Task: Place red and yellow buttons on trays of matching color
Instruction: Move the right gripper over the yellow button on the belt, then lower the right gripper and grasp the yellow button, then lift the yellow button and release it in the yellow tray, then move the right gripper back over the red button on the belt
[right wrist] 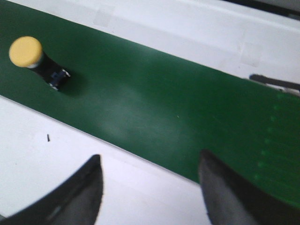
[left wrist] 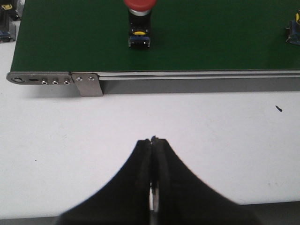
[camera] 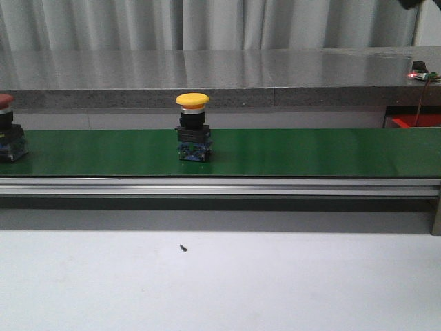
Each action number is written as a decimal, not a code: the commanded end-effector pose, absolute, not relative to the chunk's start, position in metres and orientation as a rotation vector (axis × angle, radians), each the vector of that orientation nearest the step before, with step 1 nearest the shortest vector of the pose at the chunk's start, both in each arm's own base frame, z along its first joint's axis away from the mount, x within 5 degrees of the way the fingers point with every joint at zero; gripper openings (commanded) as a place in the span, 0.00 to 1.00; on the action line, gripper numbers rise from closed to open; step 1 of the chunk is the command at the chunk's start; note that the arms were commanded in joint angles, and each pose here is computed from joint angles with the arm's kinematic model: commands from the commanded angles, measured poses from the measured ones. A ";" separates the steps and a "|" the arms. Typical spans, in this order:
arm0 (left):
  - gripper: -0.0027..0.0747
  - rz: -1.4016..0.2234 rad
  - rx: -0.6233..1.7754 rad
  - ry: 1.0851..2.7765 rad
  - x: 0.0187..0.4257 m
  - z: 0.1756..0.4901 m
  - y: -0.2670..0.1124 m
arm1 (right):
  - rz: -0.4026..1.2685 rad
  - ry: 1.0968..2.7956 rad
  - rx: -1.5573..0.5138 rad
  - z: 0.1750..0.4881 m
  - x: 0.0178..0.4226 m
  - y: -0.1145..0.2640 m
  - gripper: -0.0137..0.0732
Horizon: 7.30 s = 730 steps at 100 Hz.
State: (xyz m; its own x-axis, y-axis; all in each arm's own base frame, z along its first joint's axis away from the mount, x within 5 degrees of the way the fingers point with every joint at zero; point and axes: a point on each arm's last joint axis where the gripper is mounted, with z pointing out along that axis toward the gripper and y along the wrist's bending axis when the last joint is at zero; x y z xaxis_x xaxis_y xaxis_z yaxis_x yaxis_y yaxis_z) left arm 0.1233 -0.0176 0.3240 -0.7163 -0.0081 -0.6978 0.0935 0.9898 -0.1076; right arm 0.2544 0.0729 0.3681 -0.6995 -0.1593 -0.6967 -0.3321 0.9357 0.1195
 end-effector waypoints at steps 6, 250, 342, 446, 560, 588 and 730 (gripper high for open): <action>0.01 -0.182 0.062 2.286 0.126 0.336 -0.019 | 0.343 2.268 -0.407 0.395 0.267 0.090 0.91; 0.01 -0.182 0.062 2.285 0.126 0.336 -0.019 | 0.235 2.541 -0.608 0.357 0.358 0.196 0.38; 0.01 -0.182 0.062 2.285 0.126 0.336 -0.019 | 0.038 2.618 0.031 0.348 0.252 0.011 0.38; 0.01 -0.182 0.062 2.285 0.126 0.336 -0.019 | -0.076 2.631 0.558 0.275 0.247 -0.089 0.38; 0.01 -0.182 0.062 2.285 0.126 0.336 -0.019 | 0.016 2.663 0.659 0.233 0.275 -0.099 0.77; 0.01 -0.182 0.062 2.285 0.126 0.336 -0.019 | -0.004 2.601 0.590 0.261 0.261 -0.094 0.77; 0.01 -0.182 0.062 2.285 0.126 0.336 -0.019 | 0.318 2.500 -0.314 0.356 0.310 0.100 0.77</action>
